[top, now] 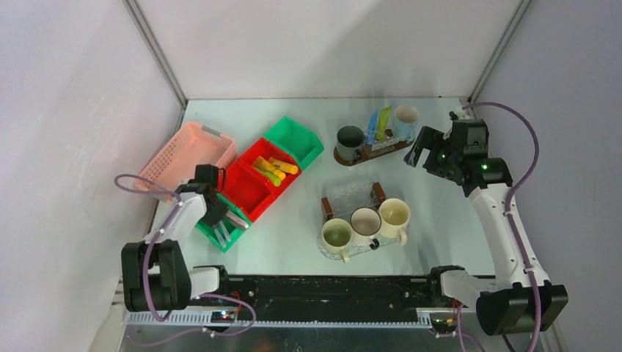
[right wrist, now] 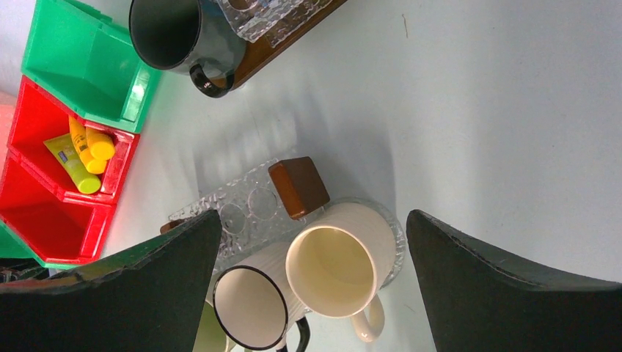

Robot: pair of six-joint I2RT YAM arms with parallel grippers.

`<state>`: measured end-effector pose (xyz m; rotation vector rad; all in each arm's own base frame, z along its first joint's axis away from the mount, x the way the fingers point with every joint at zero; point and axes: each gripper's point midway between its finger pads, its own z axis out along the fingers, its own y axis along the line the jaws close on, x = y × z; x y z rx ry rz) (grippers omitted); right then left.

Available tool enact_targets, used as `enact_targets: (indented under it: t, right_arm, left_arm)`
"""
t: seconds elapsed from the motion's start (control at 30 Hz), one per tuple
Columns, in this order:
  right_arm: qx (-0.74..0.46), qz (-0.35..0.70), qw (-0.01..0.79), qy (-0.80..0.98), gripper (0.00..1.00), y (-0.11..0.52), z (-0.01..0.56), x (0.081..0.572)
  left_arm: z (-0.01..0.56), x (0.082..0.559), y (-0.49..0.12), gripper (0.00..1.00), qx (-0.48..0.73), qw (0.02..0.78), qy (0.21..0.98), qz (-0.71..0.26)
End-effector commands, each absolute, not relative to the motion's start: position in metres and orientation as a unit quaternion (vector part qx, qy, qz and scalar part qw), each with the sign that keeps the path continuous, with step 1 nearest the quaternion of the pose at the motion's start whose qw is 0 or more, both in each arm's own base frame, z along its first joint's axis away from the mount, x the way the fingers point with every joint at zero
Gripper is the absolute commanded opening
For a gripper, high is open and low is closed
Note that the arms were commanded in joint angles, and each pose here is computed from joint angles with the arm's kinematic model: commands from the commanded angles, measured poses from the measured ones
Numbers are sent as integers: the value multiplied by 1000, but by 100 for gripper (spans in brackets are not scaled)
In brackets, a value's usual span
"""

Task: Prepare toiletry sets of a toothbrush and toothpaste on the tray
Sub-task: Pick up the toothbrush from the storage box.

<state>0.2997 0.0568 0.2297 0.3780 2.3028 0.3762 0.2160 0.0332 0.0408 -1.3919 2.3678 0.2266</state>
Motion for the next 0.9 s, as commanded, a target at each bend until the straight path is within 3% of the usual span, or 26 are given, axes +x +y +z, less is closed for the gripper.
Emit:
enact_targets:
  t: [0.0, 0.2, 0.87]
  right_arm:
    - [146, 147, 391, 897, 99, 57, 236, 300]
    - [146, 146, 393, 896, 99, 56, 237, 298]
    - [139, 162, 399, 892, 99, 62, 244, 297]
  left_arm:
    - [35, 215, 38, 33, -500, 194, 839, 91]
    - [40, 213, 37, 20, -501, 195, 838, 87]
    - [126, 198, 40, 0, -529, 282, 798, 49]
